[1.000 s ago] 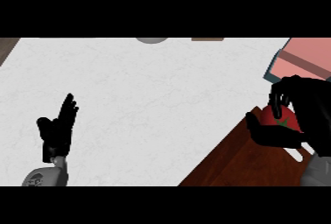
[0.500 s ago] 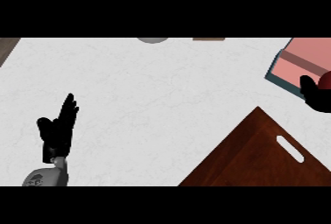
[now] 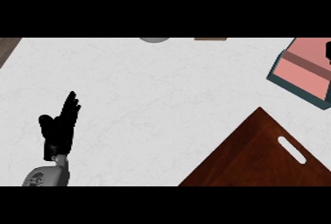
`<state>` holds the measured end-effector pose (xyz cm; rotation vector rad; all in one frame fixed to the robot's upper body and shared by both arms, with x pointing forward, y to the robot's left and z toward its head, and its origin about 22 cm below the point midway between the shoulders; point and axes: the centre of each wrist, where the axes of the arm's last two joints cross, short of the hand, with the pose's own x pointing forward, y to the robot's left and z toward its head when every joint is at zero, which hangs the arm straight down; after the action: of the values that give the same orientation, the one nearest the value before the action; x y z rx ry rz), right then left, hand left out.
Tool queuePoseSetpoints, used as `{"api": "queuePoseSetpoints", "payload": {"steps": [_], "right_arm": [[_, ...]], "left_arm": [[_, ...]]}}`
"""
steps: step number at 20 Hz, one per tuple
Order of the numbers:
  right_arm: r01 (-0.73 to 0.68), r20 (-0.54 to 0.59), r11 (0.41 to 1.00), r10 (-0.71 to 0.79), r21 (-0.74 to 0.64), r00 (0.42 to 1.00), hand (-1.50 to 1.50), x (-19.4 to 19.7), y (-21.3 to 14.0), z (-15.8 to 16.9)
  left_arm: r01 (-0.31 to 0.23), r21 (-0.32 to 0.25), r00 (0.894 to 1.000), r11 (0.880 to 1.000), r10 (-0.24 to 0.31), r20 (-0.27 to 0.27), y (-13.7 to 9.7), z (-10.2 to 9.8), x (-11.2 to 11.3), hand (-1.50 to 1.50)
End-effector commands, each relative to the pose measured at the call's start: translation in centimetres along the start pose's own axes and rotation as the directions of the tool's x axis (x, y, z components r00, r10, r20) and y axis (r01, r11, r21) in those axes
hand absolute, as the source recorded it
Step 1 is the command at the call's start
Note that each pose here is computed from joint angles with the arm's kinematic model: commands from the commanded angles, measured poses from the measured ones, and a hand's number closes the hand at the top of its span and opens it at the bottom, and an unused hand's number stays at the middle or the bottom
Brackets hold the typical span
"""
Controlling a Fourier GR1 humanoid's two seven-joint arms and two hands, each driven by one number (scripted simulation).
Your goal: Pick the tomato from the tray and place it in the cardboard box
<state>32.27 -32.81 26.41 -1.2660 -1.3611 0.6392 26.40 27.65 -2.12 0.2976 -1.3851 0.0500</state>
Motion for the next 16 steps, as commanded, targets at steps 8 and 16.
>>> {"api": "queuePoseSetpoints", "payload": {"steps": [8, 16], "right_arm": [[0.048, -0.024, 0.999, -0.048, 0.012, 0.999, 1.50, -6.5, 6.1, -6.9], [0.058, -0.179, 0.996, -0.046, 0.064, 0.983, -1.50, -10.9, 8.9, -8.1]], "left_arm": [[0.010, -0.024, 1.000, 1.000, -0.009, 0.012, 0.6, 0.1, -0.4, 0.00], [-0.010, -0.024, 1.000, 1.000, 0.011, 0.026, -1.5, -0.6, 0.1, 0.00]]}}
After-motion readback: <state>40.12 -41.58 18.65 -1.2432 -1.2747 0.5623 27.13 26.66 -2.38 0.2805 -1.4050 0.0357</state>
